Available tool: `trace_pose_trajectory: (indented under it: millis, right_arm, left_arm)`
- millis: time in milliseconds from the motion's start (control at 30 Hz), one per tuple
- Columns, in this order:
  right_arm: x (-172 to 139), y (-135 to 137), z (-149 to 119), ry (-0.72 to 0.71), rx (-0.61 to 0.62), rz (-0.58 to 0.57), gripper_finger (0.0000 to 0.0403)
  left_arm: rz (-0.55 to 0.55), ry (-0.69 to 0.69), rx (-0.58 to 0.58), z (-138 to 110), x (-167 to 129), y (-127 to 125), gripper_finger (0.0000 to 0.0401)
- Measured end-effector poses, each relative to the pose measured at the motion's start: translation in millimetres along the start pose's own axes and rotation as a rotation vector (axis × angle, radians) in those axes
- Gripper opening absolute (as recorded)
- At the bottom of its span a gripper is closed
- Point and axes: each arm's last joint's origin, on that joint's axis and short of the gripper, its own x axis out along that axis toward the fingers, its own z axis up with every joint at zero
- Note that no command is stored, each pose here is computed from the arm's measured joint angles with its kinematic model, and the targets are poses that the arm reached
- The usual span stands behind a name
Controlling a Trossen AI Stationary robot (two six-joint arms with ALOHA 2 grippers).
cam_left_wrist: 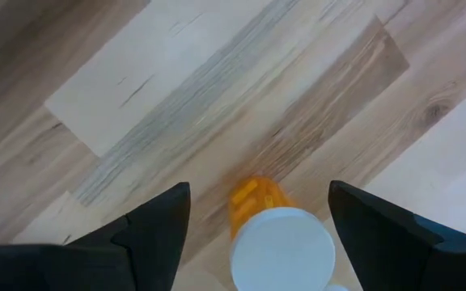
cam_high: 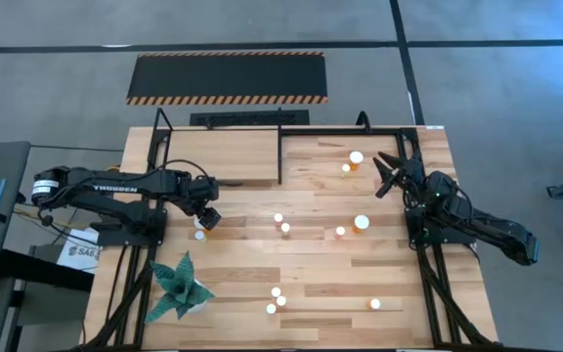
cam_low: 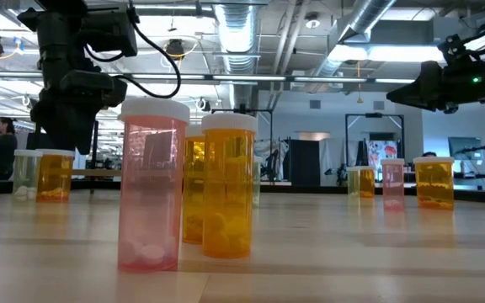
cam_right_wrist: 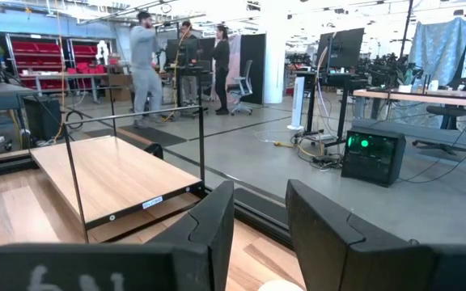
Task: Pick and place medicine bottles onto shelf by color
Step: Put the left big orange pill bottle on the shelf
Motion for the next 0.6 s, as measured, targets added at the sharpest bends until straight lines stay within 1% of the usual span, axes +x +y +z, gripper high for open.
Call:
trace_pose_trajectory:
  millis: [233, 433, 500, 600]
  right_arm:
    - [0.0, 0.0, 0.0, 0.0, 0.0, 0.0, 0.0137]
    - [0.0, 0.0, 0.1, 0.0, 0.0, 0.0, 0.0138]
    - [0.0, 0.0, 0.1, 0.0, 0.0, 0.0, 0.0137]
    - [0.0, 0.0, 0.0, 0.0, 0.0, 0.0, 0.0137]
  left_arm:
    - [0.03, -0.065, 0.053, 3.6, -0.1, -0.6, 0.0281]
    - [0.01, -0.1, 0.129, 6.7, -0.3, -3.1, 0.0281]
    - [0.011, -0.098, 0.126, 6.5, -0.4, -3.0, 0.0281]
    - [0.01, -0.095, 0.071, 6.2, -0.4, -2.8, 0.0281]
